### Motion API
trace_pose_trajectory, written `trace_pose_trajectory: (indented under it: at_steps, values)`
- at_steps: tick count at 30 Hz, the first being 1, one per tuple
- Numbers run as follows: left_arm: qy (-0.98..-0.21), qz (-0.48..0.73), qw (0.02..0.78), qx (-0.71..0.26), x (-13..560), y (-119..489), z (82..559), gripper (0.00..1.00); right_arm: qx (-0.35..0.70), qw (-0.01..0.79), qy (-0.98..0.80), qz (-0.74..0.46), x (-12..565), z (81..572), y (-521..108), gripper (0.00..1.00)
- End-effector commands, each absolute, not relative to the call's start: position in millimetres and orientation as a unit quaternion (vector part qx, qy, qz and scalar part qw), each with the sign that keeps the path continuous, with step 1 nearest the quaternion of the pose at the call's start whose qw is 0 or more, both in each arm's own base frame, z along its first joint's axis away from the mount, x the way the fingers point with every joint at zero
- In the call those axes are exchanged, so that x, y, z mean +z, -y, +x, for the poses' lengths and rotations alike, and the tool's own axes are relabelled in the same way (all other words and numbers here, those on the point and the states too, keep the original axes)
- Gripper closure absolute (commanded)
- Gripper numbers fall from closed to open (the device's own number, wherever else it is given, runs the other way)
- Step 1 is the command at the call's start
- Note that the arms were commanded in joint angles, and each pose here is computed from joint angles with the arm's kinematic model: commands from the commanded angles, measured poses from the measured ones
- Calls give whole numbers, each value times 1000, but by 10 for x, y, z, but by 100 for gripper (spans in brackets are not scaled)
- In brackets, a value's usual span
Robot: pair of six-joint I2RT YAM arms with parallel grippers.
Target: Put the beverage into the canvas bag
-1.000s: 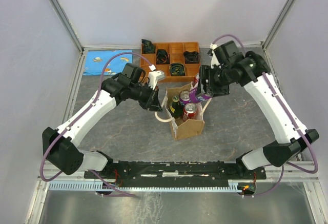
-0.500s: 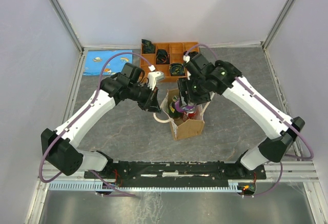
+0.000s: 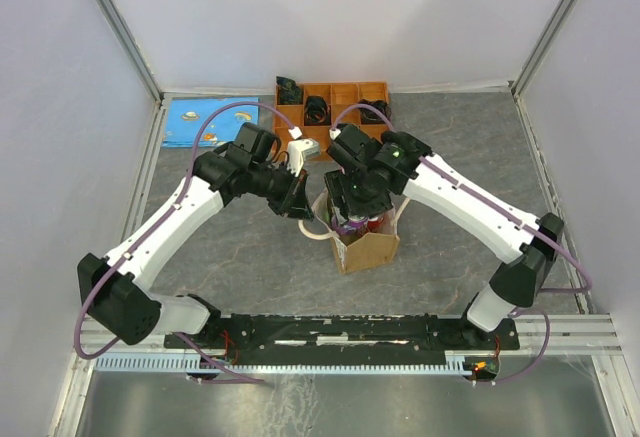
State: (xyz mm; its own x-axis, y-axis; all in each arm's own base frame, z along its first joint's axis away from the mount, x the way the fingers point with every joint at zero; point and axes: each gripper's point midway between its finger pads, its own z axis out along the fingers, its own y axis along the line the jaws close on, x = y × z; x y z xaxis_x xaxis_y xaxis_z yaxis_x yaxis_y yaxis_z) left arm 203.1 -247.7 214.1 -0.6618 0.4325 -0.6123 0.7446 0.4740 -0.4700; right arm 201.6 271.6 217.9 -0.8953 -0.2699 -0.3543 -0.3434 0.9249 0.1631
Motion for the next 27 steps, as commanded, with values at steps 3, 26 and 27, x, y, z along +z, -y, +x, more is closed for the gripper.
trace_pose_trajectory:
  at_steps: [3, 26, 27]
  values:
    - [-799, 387, 241, -391, 2402, 2500, 1936, 91, 102, 182, -967, -148, 2243, 2058, -2743, 100]
    - [-792, 398, 236, -397, 2358, 2482, 1863, 92, 90, 127, -980, -126, 1425, 2017, -2931, 100]
    - [-792, 399, 236, -397, 2356, 2481, 1862, 92, 89, 130, -980, -124, 1406, 2038, -2938, 100]
